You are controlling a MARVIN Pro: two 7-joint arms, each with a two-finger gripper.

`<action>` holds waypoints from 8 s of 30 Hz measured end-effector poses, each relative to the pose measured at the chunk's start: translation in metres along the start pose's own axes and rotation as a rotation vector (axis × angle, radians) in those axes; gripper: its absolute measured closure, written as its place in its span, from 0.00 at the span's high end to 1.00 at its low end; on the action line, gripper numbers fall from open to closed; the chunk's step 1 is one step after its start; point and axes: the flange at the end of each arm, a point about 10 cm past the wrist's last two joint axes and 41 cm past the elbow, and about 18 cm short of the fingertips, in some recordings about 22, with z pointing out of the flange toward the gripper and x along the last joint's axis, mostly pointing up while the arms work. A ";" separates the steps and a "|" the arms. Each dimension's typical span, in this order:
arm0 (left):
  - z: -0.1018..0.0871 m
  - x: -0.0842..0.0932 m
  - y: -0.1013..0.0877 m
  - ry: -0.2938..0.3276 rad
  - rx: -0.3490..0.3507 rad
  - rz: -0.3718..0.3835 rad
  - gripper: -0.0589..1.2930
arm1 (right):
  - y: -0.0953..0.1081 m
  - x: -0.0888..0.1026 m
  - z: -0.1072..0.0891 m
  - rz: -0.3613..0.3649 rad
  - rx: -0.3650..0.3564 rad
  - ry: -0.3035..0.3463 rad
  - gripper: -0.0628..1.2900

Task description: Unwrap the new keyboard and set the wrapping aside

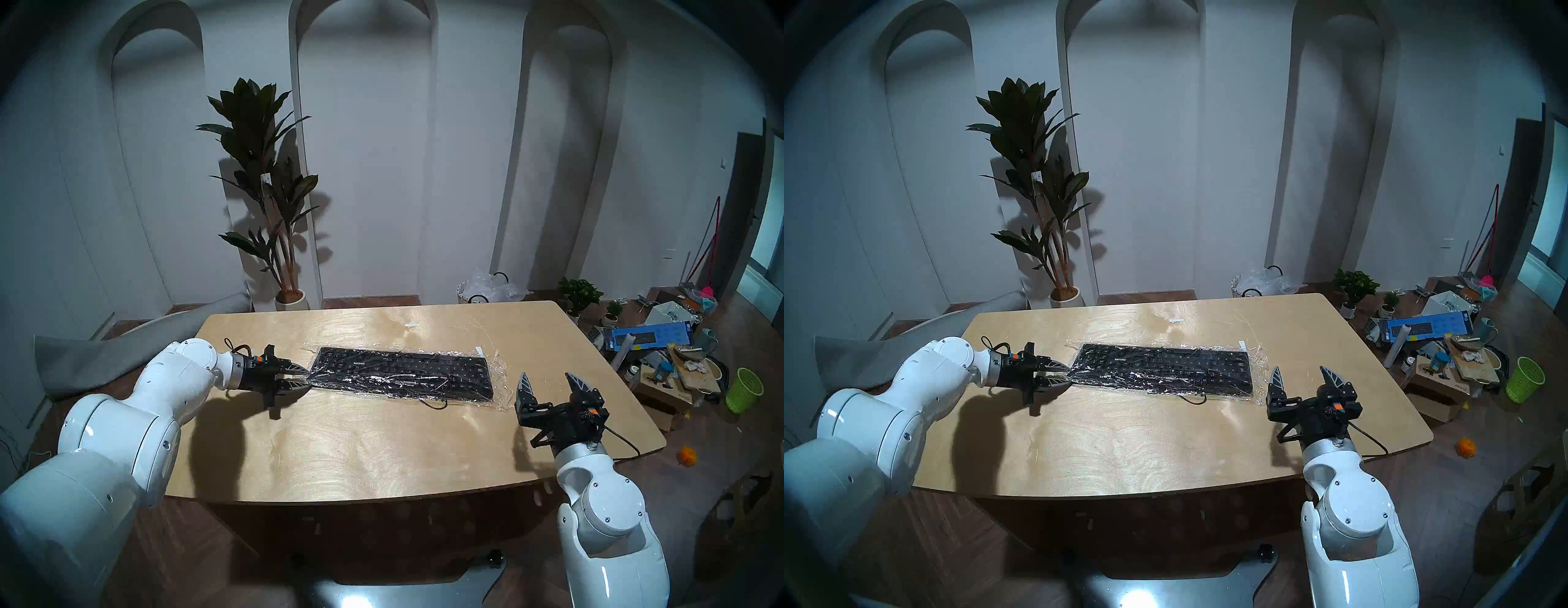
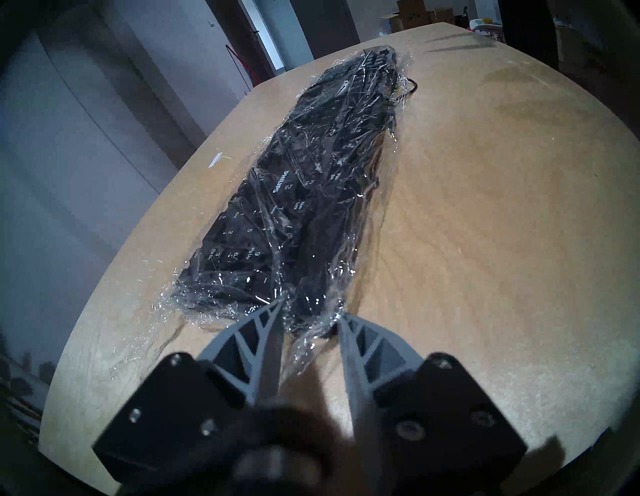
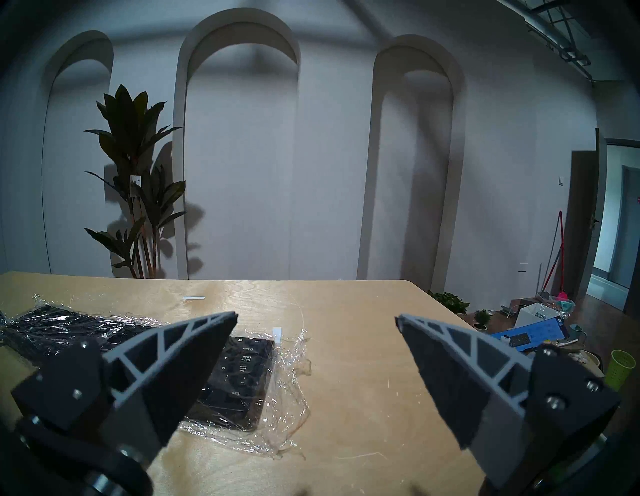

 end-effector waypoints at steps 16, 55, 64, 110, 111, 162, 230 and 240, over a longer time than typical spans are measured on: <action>-0.016 -0.011 0.005 -0.033 -0.045 -0.131 0.02 | 0.000 -0.001 0.000 0.000 0.000 -0.003 0.97; -0.064 0.285 -0.181 0.884 0.390 0.115 0.02 | 0.001 -0.018 0.001 0.000 -0.002 -0.042 0.97; -0.143 0.351 -0.203 1.120 0.505 0.243 0.02 | 0.001 -0.020 0.002 0.000 -0.002 -0.046 0.97; -0.215 0.169 -0.147 1.262 0.813 -0.133 0.02 | 0.000 -0.008 0.006 0.001 -0.001 -0.012 0.97; -0.211 0.164 -0.143 1.238 0.807 -0.138 0.02 | 0.000 -0.007 0.006 0.001 -0.001 -0.011 0.97; -0.141 0.040 -0.106 0.247 0.772 -0.088 0.02 | 0.000 -0.002 -0.001 -0.003 0.001 -0.005 0.97; -0.163 0.013 -0.071 0.168 0.571 0.037 0.97 | 0.000 -0.010 0.000 -0.003 0.000 -0.024 0.97; -0.160 0.077 -0.111 0.328 0.619 0.115 0.97 | 0.000 -0.013 0.001 -0.003 0.000 -0.031 0.97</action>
